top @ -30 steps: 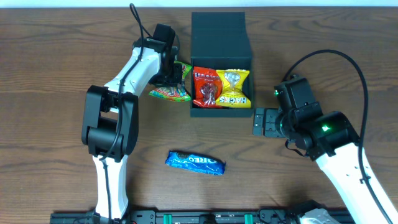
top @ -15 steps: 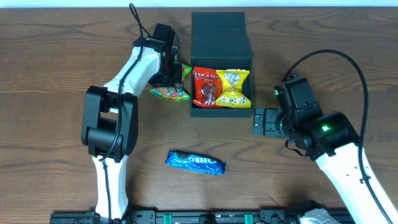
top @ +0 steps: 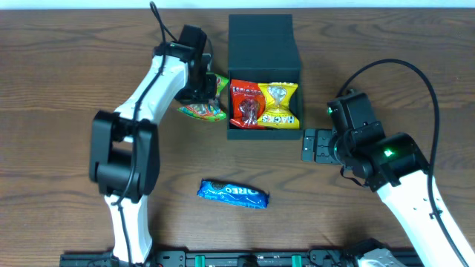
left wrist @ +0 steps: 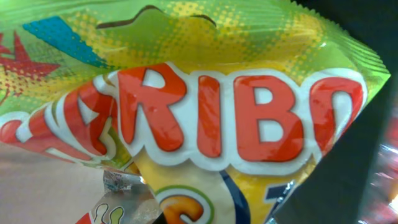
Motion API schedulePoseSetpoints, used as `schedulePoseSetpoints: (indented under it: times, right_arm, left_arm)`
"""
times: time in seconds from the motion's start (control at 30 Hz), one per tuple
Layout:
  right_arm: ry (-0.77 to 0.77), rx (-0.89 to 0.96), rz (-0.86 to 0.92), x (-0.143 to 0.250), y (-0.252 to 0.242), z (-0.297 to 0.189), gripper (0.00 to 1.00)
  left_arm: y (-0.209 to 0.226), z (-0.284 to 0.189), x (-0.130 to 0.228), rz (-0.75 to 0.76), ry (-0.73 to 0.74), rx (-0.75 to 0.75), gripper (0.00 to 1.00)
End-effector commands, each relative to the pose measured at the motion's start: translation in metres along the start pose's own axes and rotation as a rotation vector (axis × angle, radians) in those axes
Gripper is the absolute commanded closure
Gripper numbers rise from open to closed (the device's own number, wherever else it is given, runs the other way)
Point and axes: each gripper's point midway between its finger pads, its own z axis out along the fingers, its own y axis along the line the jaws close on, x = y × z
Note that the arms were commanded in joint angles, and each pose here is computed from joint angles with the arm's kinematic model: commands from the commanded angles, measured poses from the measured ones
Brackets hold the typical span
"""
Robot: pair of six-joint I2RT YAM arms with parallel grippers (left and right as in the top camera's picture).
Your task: Pack container
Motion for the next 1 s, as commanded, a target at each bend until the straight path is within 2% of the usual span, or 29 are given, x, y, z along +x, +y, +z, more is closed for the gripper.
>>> schedulePoseSetpoints:
  times: [0.0, 0.23, 0.57, 0.73, 0.97]
  right_arm:
    - [-0.004, -0.003, -0.006, 0.0, -0.001, -0.001, 0.01]
    - [-0.018, -0.01, -0.004, -0.003, 0.001, -0.001, 0.01]
    - [-0.019, -0.01, 0.006, -0.003, 0.001, -0.001, 0.01]
    - [-0.015, -0.008, 0.006, -0.002, 0.0, -0.001, 0.01]
    - [0.004, 0.001, 0.004, 0.002, -0.002, -0.001, 0.01]
  left_arm:
    - [-0.018, -0.05, -0.009, 0.03, -0.107, 0.048, 0.95]
    - [-0.043, -0.085, 0.001, 0.028, -0.142, 0.113, 0.94]
    - [-0.116, -0.079, 0.023, 0.015, -0.127, 0.176, 0.94]
    - [-0.153, -0.078, 0.031, -0.087, -0.129, 0.23, 0.94]
    - [-0.182, -0.08, 0.027, -0.191, -0.174, 0.284, 0.94]
